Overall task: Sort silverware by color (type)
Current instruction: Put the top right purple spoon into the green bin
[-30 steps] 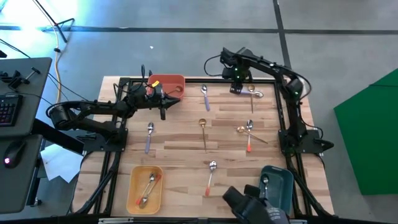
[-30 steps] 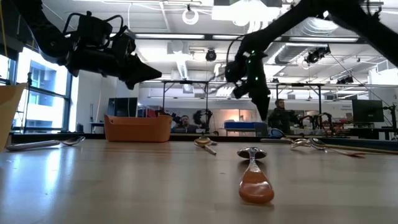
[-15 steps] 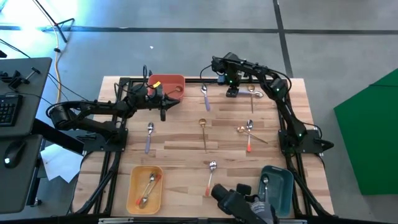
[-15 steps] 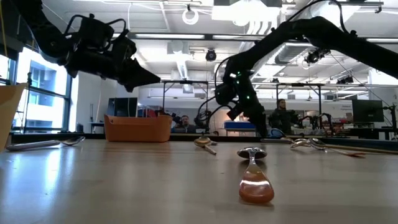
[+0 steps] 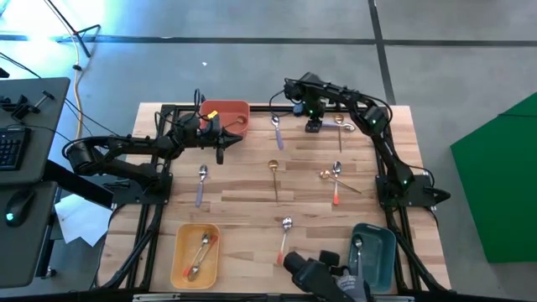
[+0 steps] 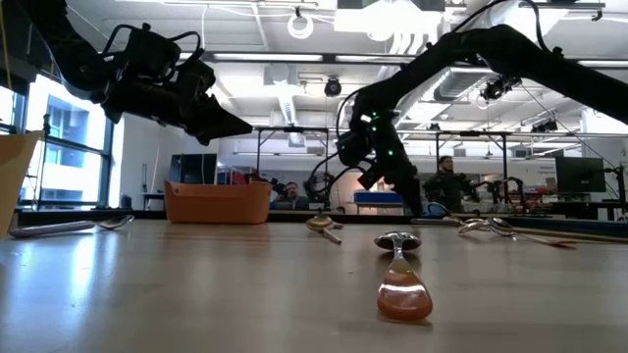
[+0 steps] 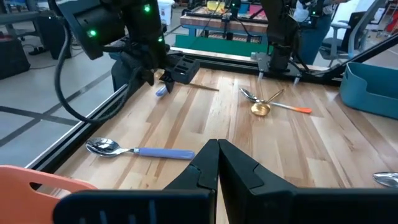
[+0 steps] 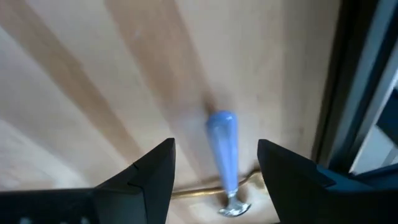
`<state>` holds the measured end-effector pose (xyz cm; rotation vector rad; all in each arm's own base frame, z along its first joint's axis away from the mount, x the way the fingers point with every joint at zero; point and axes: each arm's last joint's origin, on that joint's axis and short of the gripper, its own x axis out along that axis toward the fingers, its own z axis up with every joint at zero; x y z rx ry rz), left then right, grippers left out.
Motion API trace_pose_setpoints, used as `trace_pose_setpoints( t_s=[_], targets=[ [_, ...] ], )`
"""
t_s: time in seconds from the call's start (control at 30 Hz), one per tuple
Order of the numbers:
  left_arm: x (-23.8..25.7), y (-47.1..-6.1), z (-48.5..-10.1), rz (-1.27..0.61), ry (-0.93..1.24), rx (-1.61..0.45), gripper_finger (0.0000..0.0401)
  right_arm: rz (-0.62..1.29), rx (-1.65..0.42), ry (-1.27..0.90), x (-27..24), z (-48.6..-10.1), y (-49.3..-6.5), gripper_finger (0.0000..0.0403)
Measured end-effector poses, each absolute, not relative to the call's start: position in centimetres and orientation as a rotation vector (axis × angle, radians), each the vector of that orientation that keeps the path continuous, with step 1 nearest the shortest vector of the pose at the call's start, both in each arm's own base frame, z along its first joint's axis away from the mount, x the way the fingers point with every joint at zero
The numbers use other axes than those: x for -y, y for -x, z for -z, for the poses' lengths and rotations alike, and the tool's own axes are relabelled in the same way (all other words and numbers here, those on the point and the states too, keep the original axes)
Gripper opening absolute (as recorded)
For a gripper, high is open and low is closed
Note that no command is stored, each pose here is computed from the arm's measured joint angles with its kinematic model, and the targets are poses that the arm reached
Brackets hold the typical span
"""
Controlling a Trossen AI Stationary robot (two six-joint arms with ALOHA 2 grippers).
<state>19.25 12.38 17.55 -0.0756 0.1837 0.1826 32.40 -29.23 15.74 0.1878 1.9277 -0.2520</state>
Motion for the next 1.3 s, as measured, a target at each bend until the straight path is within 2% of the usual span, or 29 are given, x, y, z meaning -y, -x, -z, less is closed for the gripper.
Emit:
trace_pose_setpoints(
  t_s=[0.27, 0.53, 0.9, 1.1, 1.3],
  targets=[
    [-12.4, -19.2, -17.6, -0.180, 0.050, -0.186, 0.0001, 0.253, -1.939, -0.188, 28.1, -15.7, -33.4, 0.0213],
    [-12.4, -19.2, -17.6, -0.180, 0.043, -0.187, 0.0001, 0.316, -2.082, -0.118, 28.2, -13.3, -33.3, 0.0213],
    [-12.4, -19.2, -17.4, -0.178, 0.042, -0.205, 0.0001, 0.266, -2.039, -0.050, 28.6, -13.0, -33.7, 0.0208],
    [-12.4, -19.2, -17.4, -0.178, 0.042, -0.206, 0.0001, 0.229, -2.056, -0.061, 28.9, -12.3, -33.5, 0.0156],
    [-12.4, -19.2, -17.3, -0.178, 0.045, -0.211, 0.0001, 0.212, -2.067, -0.052, 28.8, -12.3, -33.7, 0.0057]
  ],
)
